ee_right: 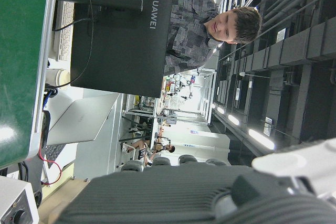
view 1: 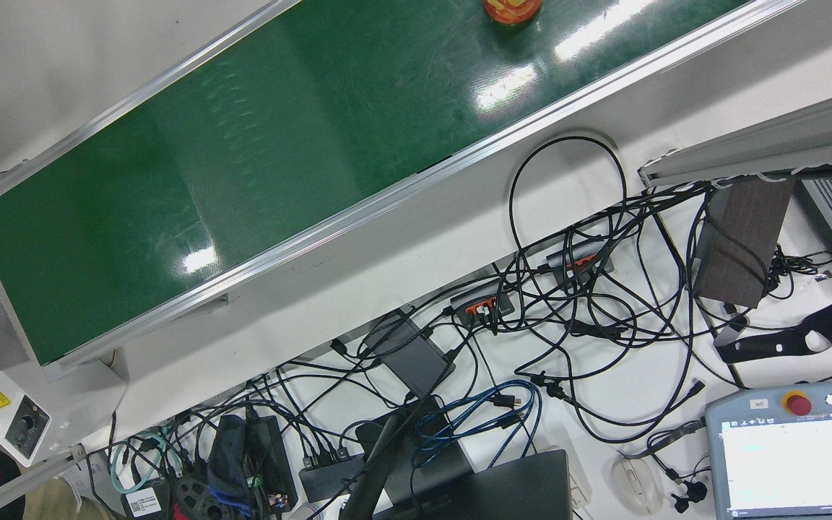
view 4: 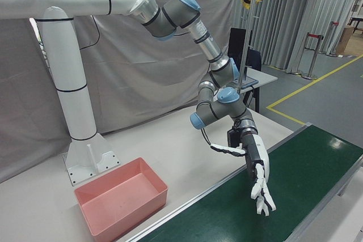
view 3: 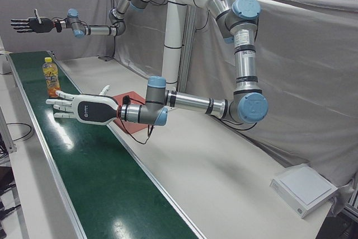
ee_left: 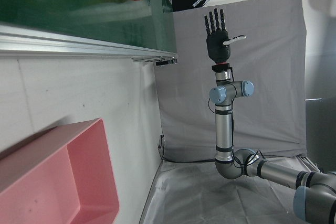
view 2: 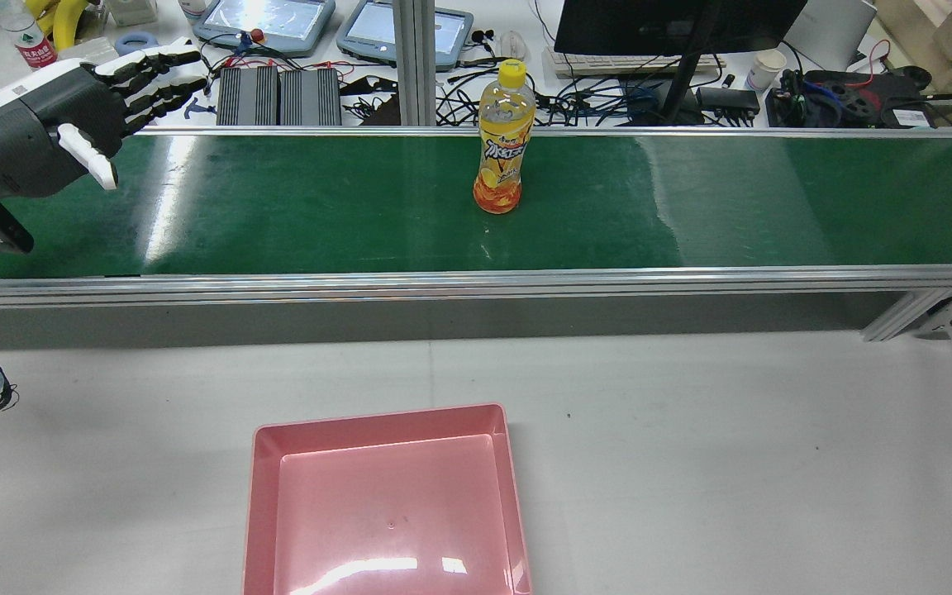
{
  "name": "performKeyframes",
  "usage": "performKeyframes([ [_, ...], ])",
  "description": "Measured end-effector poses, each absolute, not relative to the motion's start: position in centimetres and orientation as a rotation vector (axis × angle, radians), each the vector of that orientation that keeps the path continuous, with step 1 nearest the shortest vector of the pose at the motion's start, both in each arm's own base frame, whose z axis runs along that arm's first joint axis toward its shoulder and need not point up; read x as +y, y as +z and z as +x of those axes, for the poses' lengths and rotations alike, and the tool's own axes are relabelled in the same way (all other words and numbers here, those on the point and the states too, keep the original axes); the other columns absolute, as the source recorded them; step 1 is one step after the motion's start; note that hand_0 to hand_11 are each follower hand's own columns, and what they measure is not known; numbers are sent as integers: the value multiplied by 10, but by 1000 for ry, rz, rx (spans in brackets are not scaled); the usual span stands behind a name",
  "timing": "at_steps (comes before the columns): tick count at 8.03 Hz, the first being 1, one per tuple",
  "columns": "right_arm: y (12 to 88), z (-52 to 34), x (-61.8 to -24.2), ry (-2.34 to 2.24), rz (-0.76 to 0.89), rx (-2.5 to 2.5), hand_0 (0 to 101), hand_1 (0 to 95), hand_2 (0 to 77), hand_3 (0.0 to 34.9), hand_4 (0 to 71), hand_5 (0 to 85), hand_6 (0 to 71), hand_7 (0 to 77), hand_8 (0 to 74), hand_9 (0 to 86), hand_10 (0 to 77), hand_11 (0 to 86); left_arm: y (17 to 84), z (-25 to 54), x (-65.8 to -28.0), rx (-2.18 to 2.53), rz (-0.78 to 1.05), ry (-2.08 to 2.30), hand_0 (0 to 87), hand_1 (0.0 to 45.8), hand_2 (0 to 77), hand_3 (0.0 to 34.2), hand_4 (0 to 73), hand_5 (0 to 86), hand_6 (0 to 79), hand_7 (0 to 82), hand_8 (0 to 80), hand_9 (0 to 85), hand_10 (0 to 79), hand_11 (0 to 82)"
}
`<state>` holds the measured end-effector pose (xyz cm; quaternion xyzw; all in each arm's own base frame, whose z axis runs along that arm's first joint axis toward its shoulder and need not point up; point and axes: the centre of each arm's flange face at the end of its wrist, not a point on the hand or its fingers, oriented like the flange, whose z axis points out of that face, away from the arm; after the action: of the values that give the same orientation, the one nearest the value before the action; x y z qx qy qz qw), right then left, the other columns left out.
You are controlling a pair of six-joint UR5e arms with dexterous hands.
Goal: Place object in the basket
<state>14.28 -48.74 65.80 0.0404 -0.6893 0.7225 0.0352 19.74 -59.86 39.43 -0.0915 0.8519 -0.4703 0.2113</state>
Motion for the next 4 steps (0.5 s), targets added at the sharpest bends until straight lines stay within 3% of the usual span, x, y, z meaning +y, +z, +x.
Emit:
performKeyframes([
  [4,658,143,-487,2220,124,-2119,3,0,5,1,0,0,0,5,0,0,0,0,395,198,-598,2366,-253,-1306,588,22,5,24,120,169,5,11,87,120,22,44],
])
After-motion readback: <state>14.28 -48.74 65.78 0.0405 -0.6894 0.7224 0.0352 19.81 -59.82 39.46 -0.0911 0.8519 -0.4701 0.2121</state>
